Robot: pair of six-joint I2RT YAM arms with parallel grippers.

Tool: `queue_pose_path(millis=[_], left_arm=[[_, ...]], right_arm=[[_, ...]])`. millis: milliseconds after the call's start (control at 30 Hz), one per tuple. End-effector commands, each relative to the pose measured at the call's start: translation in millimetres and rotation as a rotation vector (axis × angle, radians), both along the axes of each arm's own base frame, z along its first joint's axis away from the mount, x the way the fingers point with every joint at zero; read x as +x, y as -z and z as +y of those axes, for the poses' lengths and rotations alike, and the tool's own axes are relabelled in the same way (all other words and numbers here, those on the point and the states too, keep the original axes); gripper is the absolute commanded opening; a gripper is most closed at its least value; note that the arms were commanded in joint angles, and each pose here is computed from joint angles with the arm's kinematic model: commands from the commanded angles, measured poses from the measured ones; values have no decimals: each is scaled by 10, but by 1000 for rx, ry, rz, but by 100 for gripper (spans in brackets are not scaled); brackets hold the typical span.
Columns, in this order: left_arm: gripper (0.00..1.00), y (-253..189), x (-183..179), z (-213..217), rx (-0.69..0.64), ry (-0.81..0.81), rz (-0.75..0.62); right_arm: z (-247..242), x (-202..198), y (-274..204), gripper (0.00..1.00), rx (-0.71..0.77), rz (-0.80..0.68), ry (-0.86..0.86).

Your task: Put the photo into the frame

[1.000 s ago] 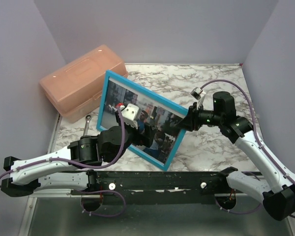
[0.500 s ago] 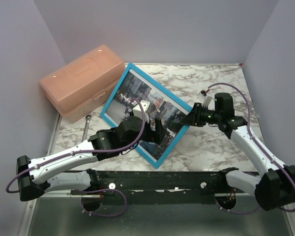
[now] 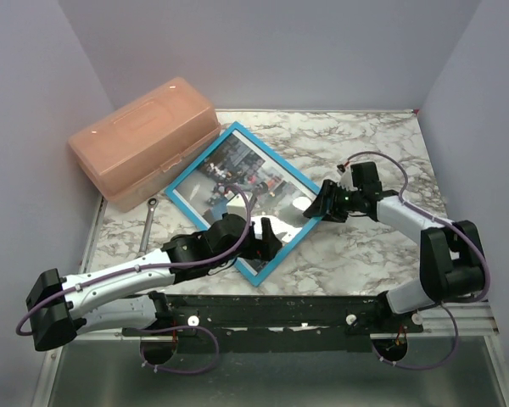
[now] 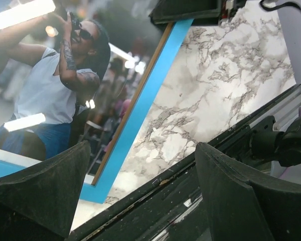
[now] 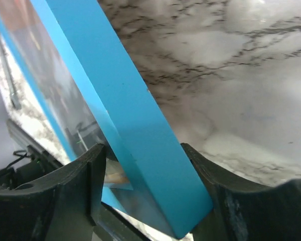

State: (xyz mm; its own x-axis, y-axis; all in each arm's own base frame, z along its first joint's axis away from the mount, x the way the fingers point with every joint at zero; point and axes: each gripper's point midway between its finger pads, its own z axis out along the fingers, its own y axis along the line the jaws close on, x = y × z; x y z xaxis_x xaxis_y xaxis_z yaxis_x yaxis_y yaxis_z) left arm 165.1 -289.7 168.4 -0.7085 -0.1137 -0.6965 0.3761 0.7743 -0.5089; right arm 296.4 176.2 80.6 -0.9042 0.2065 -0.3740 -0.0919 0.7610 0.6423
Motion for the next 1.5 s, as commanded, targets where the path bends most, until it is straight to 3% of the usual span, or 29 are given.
queue_pose_path(millis=[0,133,200,267,300,433,600,700,833,933,1067,1333,1467], left_arm=[[86,-49,14,-66,-60,-3,23],[86,114,16,-74,-50,0,68],[86,195,23,-77,-40,4,89],[86,256,23,-93,-32,11,107],[86,290,21,-102,-25,16,115],[87,319,30,-146,-17,32,126],[87,-8,158,-139,-30,35,77],[89,-455,315,-109,-86,30,13],[92,-1186,540,44,-178,-8,-77],[99,-1722,642,235,-244,-69,-102],[99,-2123,699,396,-321,-111,-97],[99,-1581,708,339,-300,-121,78],[98,-1338,732,327,-236,-114,116]], right_arm=[[-464,323,434,62,-305,-82,84],[-475,354,560,72,-314,-56,87],[-496,359,603,82,-325,-45,97],[-544,390,611,99,-350,-42,124],[-567,404,609,100,-361,-39,136],[-636,417,530,100,-392,-17,179],[-659,379,188,100,-347,-89,251],[-626,290,38,100,-303,-86,272],[-584,90,-57,100,-266,26,299],[-411,-81,-90,100,-170,48,226],[-281,-293,10,100,-103,111,218],[191,-540,344,97,-215,204,138],[358,-569,468,84,-283,214,114]])
